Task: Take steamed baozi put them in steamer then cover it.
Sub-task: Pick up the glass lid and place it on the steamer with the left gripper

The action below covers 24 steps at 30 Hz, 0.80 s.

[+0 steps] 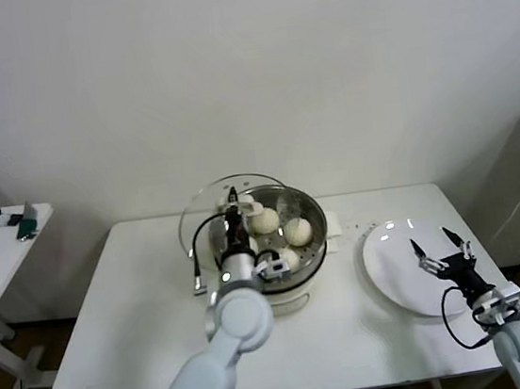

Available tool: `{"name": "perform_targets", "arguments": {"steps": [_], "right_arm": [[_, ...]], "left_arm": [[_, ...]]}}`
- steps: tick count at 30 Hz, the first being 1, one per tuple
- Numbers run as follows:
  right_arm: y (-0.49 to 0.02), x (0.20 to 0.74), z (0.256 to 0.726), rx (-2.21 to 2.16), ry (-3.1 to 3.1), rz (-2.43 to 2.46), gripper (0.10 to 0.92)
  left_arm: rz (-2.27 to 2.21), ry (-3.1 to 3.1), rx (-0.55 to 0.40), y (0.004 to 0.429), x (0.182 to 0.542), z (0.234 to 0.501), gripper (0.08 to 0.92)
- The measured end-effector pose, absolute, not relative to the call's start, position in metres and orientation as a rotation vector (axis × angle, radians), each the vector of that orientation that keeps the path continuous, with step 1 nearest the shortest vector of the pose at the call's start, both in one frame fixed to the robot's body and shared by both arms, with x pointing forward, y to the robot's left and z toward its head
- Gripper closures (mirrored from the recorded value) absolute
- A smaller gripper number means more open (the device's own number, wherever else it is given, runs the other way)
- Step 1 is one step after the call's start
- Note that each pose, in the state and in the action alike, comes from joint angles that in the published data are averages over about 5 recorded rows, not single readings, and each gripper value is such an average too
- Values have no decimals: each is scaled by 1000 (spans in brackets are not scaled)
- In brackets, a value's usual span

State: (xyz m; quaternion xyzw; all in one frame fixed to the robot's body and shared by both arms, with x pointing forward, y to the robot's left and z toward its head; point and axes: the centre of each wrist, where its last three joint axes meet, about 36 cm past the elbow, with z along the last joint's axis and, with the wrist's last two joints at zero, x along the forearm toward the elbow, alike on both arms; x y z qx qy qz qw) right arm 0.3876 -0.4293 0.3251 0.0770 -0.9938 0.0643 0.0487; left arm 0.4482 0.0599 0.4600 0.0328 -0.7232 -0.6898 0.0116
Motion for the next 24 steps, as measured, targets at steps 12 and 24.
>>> {"name": "perform_targets", "arguments": {"steps": [12,24], "right_arm": [[-440,382,320,208,-3023,196,200],[-443,381,315,198,-3020,194,200]], "left_arm": [[-2098,-2280,44,21,455,449,851],[-2096,-2271,21,6,455,434,851]]}}
